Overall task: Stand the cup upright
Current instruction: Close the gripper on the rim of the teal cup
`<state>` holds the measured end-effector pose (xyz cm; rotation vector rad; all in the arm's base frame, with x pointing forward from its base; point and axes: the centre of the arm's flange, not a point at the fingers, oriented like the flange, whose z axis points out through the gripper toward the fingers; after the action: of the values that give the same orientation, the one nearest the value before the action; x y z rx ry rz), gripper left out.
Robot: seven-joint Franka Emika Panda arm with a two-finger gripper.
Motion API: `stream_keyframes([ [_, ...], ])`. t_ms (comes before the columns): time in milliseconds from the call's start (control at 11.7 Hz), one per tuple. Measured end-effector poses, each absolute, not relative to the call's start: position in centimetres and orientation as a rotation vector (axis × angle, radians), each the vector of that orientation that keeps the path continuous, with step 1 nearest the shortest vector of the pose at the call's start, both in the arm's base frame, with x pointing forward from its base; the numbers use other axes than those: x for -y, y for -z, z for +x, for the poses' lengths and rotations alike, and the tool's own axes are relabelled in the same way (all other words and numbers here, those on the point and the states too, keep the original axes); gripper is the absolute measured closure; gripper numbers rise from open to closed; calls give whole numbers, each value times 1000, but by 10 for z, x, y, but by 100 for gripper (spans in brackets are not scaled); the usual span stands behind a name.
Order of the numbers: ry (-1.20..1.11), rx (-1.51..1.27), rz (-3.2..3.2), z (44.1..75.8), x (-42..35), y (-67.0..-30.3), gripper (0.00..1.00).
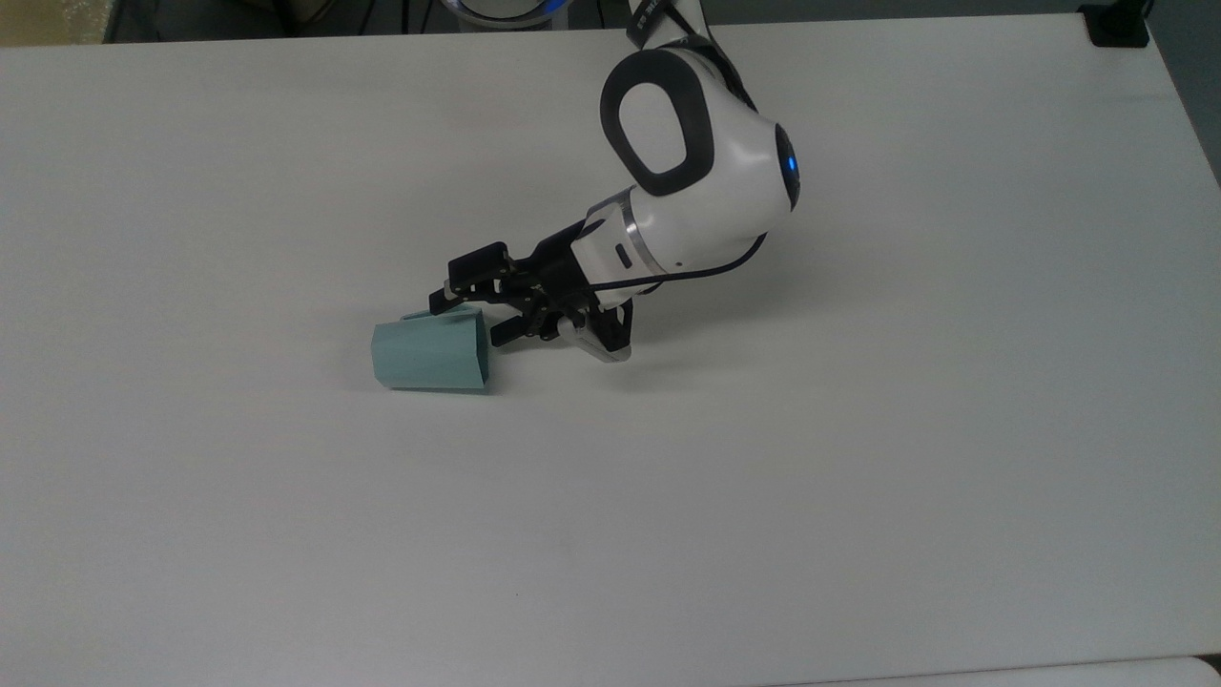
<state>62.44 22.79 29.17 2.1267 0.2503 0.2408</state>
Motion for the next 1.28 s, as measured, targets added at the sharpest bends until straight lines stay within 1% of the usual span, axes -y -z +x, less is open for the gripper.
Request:
stream_keyframes([
  [596, -243, -227, 2120, 634, -216, -292, 0],
  [766, -243, -222, 2117, 636, -212, -292, 4],
  [936, -240, -221, 2116, 637, -211, -290, 34],
  [1021, -239, -220, 2116, 637, -210, -290, 52],
  [1106, -243, -221, 2110, 638, -209, -290, 68],
  [1192, -254, -223, 2099, 639, -208, -292, 81],
  [1277, -266, -225, 2084, 642, -205, -295, 86],
])
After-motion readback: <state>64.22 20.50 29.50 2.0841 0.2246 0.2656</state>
